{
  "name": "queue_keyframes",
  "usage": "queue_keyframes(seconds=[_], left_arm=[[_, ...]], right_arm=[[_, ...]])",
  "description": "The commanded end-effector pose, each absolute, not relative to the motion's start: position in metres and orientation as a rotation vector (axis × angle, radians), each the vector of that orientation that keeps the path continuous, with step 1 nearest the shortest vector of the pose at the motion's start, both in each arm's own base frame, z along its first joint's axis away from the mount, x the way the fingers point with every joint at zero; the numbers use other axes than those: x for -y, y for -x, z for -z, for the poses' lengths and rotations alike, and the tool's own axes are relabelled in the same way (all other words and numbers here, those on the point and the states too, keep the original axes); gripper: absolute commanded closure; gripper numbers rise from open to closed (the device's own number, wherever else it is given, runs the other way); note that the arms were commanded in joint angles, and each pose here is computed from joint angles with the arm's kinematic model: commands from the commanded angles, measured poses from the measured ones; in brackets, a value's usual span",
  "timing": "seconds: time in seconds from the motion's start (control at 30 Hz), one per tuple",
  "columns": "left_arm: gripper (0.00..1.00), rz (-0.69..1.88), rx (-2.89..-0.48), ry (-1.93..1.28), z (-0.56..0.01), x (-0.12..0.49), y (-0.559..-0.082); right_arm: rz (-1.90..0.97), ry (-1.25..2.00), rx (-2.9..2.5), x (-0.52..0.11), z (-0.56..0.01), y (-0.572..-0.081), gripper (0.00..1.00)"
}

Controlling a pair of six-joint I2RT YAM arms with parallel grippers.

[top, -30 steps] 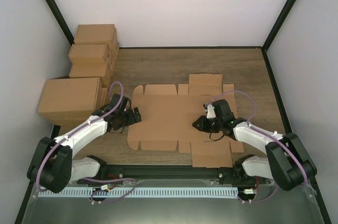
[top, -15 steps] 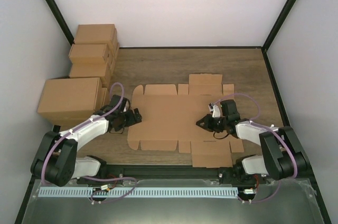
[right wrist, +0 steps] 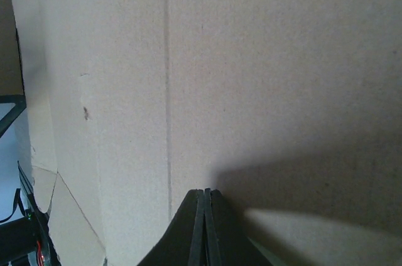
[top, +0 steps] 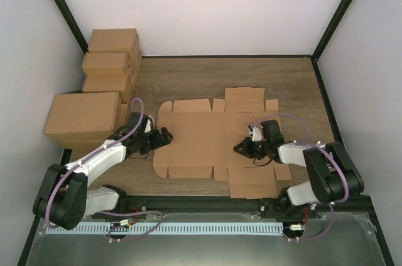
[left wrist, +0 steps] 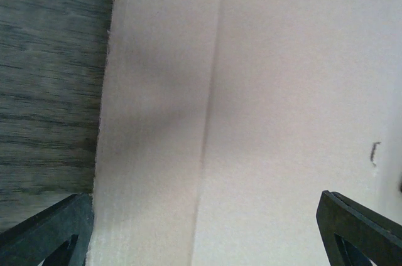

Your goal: Fold the paper box

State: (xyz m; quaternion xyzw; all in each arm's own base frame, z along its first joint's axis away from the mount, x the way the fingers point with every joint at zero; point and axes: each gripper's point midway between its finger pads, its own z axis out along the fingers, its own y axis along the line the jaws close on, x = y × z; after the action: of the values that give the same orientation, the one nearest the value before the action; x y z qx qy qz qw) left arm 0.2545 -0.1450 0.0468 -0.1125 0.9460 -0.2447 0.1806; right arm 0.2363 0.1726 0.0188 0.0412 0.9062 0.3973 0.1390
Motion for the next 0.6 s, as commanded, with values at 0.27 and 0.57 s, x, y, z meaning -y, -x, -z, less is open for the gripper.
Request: queue_keyframes(seconds=[0.27,0.57], left_arm=[[0.00,0.933,-2.585,0.239,-0.100,0.172,-0.256],[0.12,0.942,-2.639,0.227,-0.082,0.175,-0.252]], right_arm=[[-1.078,-0.128,-2.614,-0.166,-0.018,-0.245,0.99],[-1.076,-0.110,-2.604,-0.166,-0.021,-0.247,0.99]])
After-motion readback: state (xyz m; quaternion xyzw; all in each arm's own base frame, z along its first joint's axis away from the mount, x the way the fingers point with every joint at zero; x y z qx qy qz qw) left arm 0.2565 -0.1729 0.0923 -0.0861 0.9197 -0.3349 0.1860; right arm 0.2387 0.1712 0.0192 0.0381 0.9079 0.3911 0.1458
